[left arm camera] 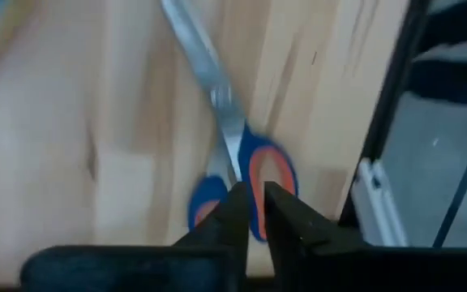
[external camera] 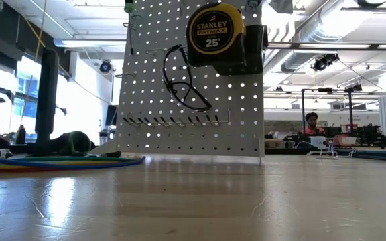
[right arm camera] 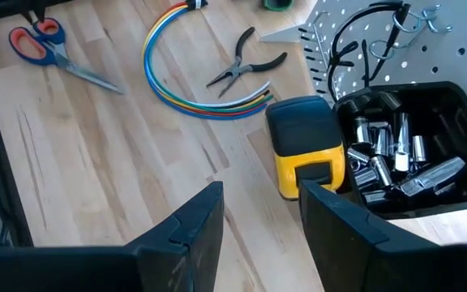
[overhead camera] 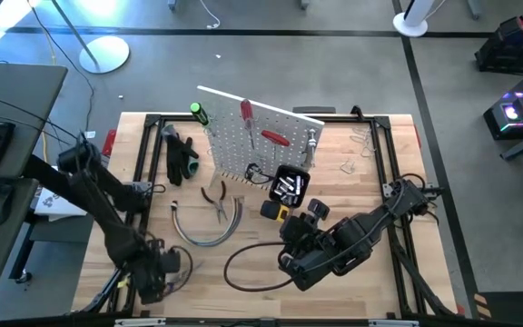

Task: Hang tools onto peg board
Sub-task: Hang the scissors on the peg board

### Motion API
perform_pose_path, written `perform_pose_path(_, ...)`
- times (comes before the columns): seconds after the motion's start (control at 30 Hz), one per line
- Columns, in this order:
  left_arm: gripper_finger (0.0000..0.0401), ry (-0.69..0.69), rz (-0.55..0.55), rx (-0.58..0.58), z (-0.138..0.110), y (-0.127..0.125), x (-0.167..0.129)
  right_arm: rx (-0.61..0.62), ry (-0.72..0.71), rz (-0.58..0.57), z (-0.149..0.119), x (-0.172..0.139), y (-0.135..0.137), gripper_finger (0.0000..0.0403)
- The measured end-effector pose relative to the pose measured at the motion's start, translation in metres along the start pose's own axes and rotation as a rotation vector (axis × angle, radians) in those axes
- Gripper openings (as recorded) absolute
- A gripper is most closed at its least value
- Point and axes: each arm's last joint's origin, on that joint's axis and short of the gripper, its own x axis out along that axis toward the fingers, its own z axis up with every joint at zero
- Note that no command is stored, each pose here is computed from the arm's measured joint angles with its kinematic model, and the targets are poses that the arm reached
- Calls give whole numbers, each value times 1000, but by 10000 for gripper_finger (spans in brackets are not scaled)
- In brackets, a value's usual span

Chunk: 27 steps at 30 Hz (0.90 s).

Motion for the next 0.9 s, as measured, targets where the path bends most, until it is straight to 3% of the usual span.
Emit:
perform_pose_path(0.17, 96, 102, 42, -33, -10, -8, 23, -1, 0, -1, 0, 0, 0, 155)
perform_pose_path(0.4, 194, 98, -63, -171, -10, -23, 31, -2, 1, -2, 0, 0, 0, 155)
perform_pose_path(0.53, 235, 125, 1, -218, -18, -21, 37, -3, -8, -9, 1, 0, -1, 155)
perform_pose_path(0.67, 256, 168, 99, -268, -24, -17, 46, -14, -10, -11, 1, 0, -1, 155)
perform_pose_path(0.8, 258, 158, 78, -277, -23, -21, 53, -17, -10, -13, 2, 1, -2, 155)
perform_pose_path(0.9, 258, 159, 121, -280, -23, -19, 61, -8, -9, -19, 4, 3, -3, 155)
